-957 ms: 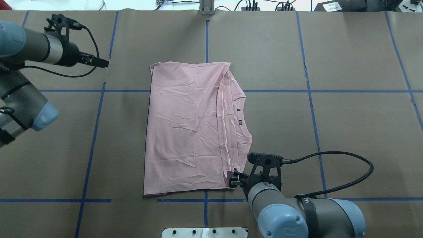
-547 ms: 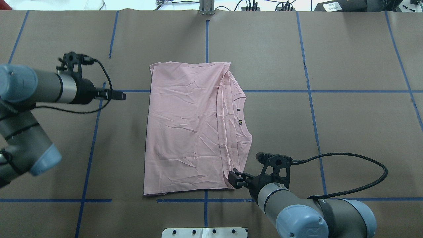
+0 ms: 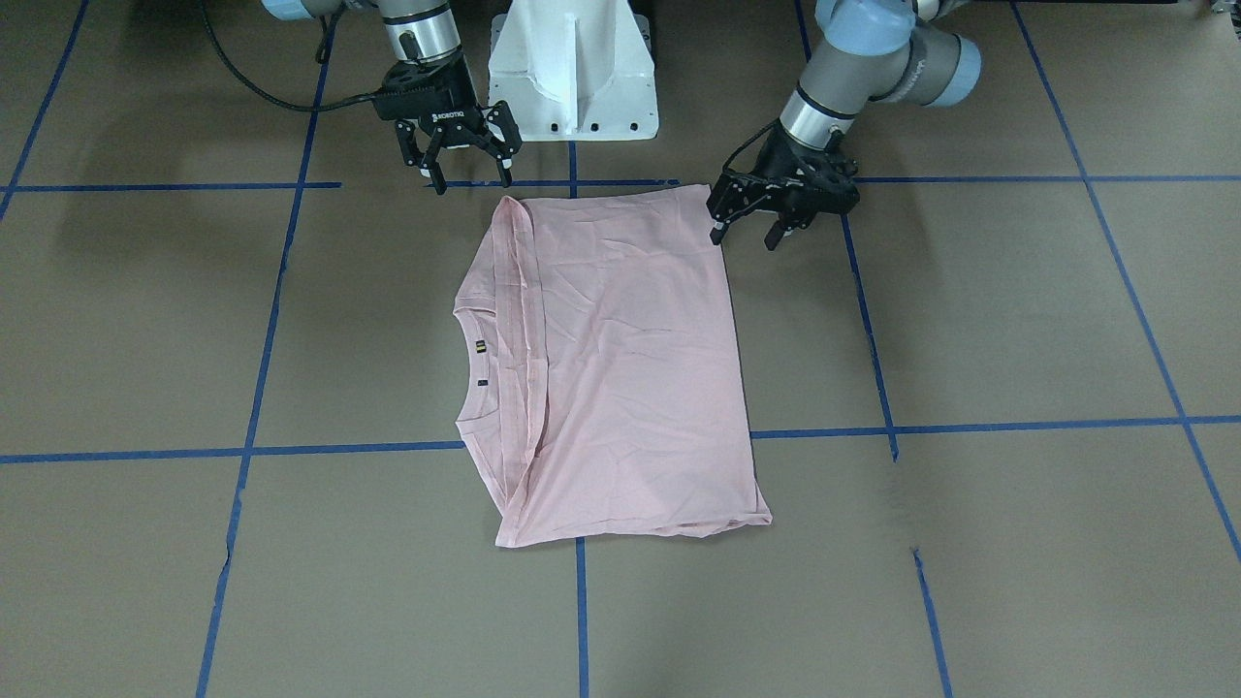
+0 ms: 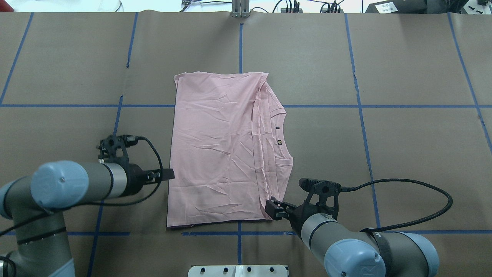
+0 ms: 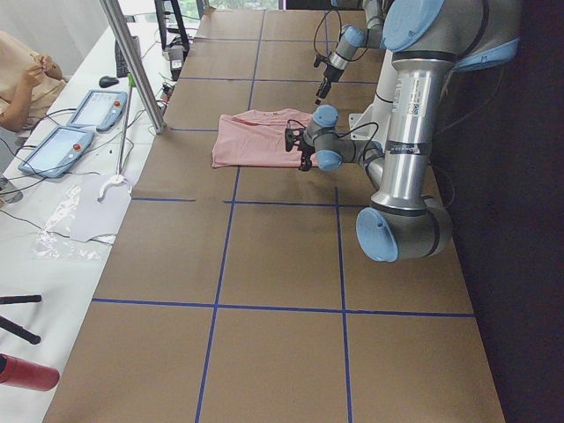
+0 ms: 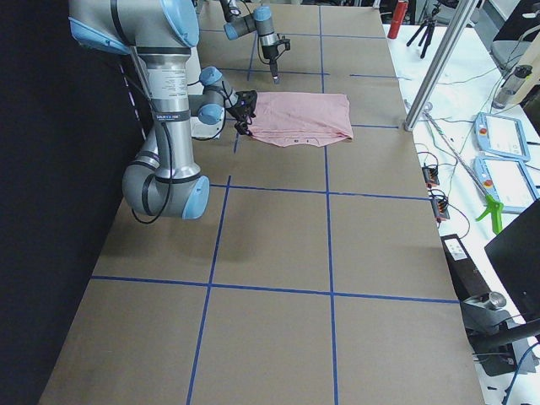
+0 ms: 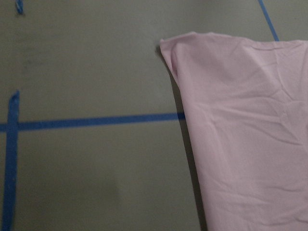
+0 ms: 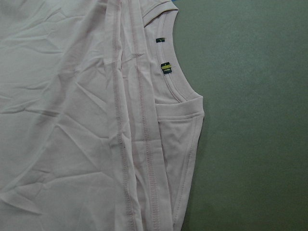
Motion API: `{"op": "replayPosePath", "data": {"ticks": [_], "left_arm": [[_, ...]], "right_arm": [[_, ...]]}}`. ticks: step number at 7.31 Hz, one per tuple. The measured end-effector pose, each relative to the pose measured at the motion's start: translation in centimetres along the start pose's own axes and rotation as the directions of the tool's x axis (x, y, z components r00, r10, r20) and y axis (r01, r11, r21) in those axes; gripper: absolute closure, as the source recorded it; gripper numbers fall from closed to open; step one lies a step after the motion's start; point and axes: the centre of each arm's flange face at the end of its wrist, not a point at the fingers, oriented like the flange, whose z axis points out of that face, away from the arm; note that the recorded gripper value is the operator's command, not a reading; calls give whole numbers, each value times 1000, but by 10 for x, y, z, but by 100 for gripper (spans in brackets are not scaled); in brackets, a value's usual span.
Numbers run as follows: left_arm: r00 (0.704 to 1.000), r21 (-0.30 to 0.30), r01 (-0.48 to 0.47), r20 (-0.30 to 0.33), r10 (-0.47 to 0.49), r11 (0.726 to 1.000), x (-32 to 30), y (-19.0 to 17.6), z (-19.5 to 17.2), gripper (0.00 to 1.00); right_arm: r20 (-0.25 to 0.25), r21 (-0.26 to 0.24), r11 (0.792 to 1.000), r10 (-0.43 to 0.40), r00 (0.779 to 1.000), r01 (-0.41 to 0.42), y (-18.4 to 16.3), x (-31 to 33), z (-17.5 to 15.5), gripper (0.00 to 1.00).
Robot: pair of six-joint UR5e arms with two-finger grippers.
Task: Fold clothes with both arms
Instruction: 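Move the left gripper to the shirt edge nearest the robot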
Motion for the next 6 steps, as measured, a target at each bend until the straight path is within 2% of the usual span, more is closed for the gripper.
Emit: {"op": "replayPosePath", "data": {"ticks": [2,6], "left_arm": [[998,-39,55,12,-54,998,5,38,10,44],[998,-102,62,16,-61,993,10,79,15,44]], "right_arm": [[1,1,1000,1,1000,-1,0,-1,0,0],[2,1,1000,1,1000,-1,1,-2,0,0]]}}
